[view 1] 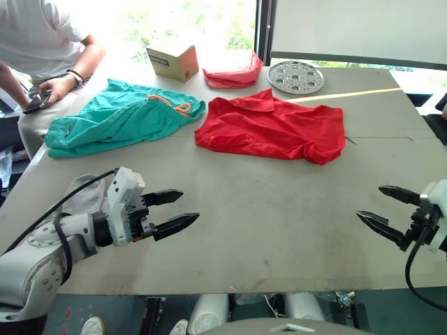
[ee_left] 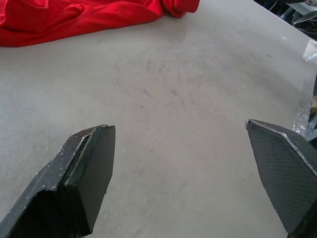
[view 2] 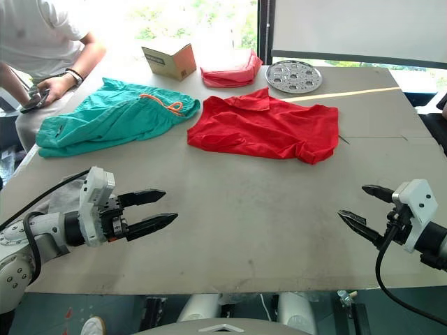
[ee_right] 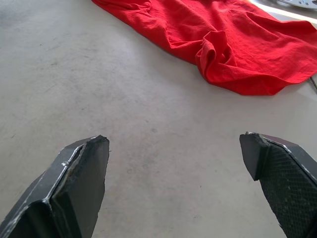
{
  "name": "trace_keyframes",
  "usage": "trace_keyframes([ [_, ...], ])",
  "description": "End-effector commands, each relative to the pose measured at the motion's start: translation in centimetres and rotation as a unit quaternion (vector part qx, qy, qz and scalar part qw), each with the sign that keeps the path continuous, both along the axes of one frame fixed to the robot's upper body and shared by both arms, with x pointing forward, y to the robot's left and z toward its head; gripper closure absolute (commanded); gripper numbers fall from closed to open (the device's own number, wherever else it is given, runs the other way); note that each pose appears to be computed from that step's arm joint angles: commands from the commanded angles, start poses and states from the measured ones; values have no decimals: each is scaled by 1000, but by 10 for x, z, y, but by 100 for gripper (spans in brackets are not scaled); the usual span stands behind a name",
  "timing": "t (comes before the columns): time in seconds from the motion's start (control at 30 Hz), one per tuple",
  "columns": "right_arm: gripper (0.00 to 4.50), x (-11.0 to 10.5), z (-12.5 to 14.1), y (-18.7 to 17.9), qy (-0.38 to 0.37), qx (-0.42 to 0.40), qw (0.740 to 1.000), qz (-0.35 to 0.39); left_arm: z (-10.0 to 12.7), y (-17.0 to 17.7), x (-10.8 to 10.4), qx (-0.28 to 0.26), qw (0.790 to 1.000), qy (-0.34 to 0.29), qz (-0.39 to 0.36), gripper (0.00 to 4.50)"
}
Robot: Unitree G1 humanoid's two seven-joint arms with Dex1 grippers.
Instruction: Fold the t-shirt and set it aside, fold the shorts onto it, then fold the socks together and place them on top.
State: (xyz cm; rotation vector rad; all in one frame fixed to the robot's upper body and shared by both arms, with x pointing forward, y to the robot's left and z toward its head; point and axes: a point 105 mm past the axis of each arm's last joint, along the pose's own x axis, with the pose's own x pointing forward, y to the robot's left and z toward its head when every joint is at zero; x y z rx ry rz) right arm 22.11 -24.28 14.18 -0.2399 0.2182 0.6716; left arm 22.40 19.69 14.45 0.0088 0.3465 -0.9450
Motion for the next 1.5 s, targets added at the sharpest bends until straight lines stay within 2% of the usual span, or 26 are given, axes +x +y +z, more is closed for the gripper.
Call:
trace_keyframes([
  [0.03, 2, 3, 21, 16, -42, 0, 999, 26, 6, 0, 7, 5, 1000, -26, 9, 0],
  [0.13, 2, 8, 34, 42, -60, 15, 996, 66, 7, 9, 30, 16, 994, -69, 85, 0],
  [0.2, 2, 10, 38, 47, -66, 25, 995, 71, 8, 12, 38, -4, 992, -61, 112, 0],
  [0.27, 2, 10, 43, 56, -74, 37, 993, 85, 10, 10, 44, -2, 992, -61, 113, 0],
  [0.33, 2, 8, 48, 66, -76, 51, 991, 101, 12, 10, 51, 14, 991, -65, 112, 0],
  [0.4, 2, 6, 53, 80, -76, 62, 987, 130, 13, 16, 70, 67, 986, -84, 128, 0],
  [0.43, 2, 6, 56, 88, -80, 69, 984, 146, 20, 13, 83, 77, 983, -100, 132, 0],
  [0.53, 2, 12, 58, 110, -98, 83, 976, 175, 30, 3, 120, 128, 975, -143, 110, 0],
  [0.7, 2, 12, 47, 127, -112, 76, 977, 168, 25, -4, 166, 196, 966, -158, 57, 0],
  [0.8, 2, 12, 46, 132, -113, 72, 978, 158, 25, -2, 181, 208, 965, -153, 45, 0],
  [0.87, 2, 13, 44, 130, -105, 75, 982, 136, 16, -14, 193, 228, 962, -150, 17, 0],
  [1.03, 2, 15, 34, 133, -90, 48, 988, 115, 6, -23, 209, 253, 954, -158, -2, 0],
  [1.13, 0, 17, 32, 133, -93, 39, 990, 103, 3, -33, 210, 246, 955, -164, -21, 130],
  [1.27, 0, 18, 25, 130, -93, 30, 991, 92, 4, -44, 210, 221, 960, -166, -36, 344],
  [1.3, 0, 18, 24, 129, -92, 30, 991, 87, 6, -46, 209, 212, 962, -168, -42, 373],
  [1.33, 0, 19, 24, 128, -91, 32, 992, 80, 9, -48, 208, 198, 965, -167, -47, 439],
  [1.5, 0, 24, 19, 123, -81, 29, 995, 59, 18, -47, 198, 143, 974, -156, -78, 447],
])
